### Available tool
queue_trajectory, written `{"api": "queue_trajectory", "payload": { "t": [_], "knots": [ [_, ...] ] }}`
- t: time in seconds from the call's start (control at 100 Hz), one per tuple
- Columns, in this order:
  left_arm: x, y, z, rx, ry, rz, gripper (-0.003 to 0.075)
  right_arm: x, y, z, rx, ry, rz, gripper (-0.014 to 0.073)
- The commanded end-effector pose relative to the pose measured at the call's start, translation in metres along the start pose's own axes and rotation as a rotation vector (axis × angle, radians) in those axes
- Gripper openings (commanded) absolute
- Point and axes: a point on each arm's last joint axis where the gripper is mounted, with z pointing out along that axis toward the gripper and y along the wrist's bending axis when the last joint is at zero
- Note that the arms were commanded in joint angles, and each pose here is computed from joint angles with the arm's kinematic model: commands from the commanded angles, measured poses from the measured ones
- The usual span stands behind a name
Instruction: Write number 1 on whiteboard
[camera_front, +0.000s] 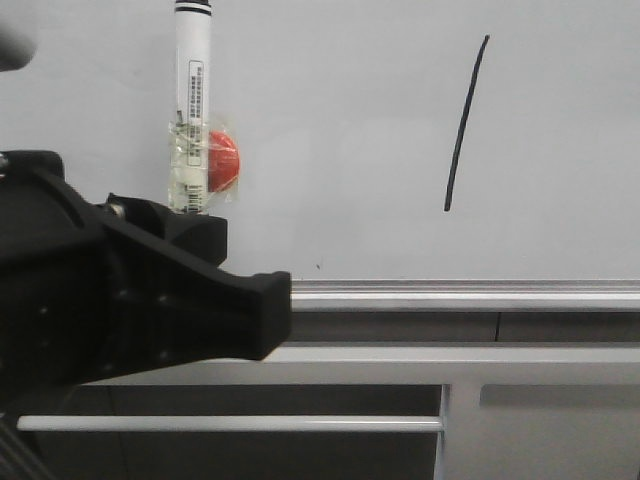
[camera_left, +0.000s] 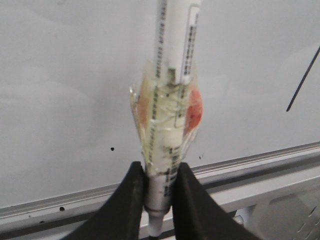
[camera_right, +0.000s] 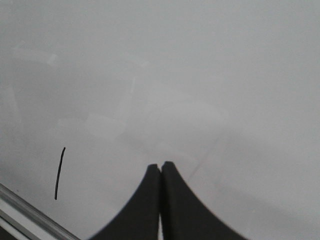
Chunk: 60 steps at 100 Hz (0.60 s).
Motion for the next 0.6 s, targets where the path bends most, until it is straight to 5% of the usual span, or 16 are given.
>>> {"api": "queue_trajectory", "payload": {
  "t": [0.0, 0.59],
  "knots": [
    [-0.03, 0.005, -0.001, -0.065, -0.262, -0.037, -0.002, -0.013, -0.001, -0.002, -0.003, -0.091, -0.029, -0.006],
    [-0.046, 0.015, 0.024, -0.118, -0.278, -0.069, -0.002, -0.013, -0.001, -0.001, -0.007, -0.092, -0.031, -0.006]
  ]
}}
